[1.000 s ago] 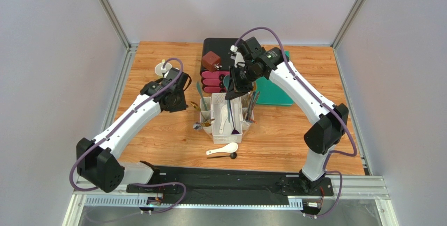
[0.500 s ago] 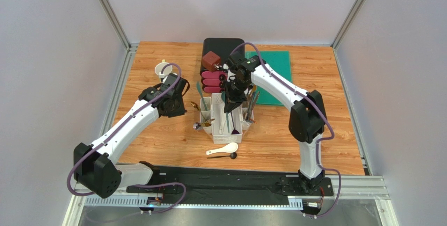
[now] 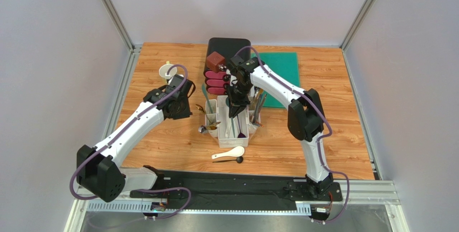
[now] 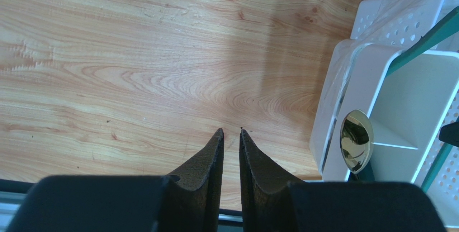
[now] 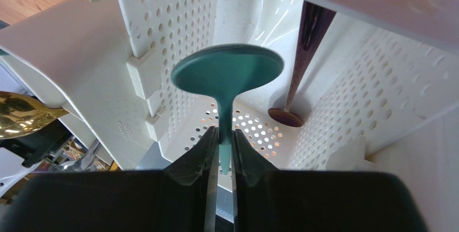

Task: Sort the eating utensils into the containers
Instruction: Place the spoon in the storage box.

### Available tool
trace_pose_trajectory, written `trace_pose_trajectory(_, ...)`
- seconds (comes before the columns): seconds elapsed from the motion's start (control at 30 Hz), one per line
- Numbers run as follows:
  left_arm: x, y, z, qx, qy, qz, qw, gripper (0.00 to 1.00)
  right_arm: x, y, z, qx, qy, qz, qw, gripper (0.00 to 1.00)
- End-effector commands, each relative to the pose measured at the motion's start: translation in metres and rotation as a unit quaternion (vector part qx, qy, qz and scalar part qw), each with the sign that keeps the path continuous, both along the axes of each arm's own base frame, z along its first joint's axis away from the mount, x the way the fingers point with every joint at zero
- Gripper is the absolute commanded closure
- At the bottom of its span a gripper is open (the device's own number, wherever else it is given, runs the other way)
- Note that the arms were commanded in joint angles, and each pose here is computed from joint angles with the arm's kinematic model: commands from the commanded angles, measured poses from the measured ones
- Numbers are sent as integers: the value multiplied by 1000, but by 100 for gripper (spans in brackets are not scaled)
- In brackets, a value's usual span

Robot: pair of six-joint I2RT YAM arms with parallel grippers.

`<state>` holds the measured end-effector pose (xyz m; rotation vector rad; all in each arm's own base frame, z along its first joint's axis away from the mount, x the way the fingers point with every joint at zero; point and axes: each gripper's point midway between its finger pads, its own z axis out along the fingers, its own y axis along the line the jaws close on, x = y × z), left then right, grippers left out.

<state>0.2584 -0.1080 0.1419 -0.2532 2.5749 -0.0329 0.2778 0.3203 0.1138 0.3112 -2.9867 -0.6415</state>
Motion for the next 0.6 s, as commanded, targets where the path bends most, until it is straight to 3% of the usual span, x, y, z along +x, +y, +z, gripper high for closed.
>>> trace_pose_trajectory(0.0,13,-1,14,3,-26,-8,1000,78,3,-2,2,-3,-16,3,1000,80)
trace_pose_trajectory(0.2,17,-3,15,3,-27,-13,1000,78,4,-2,15,9,-34,-12,999,69)
trace_pose_trajectory(0.33,18,-7,16,-3,-27,-18,999,78,4,-1,25,20,-44,-22,999,68)
trace_pose_trajectory(0.57,18,-5,9,1,-23,-16,1000,69,11,5,94,89,-126,-39,987,64)
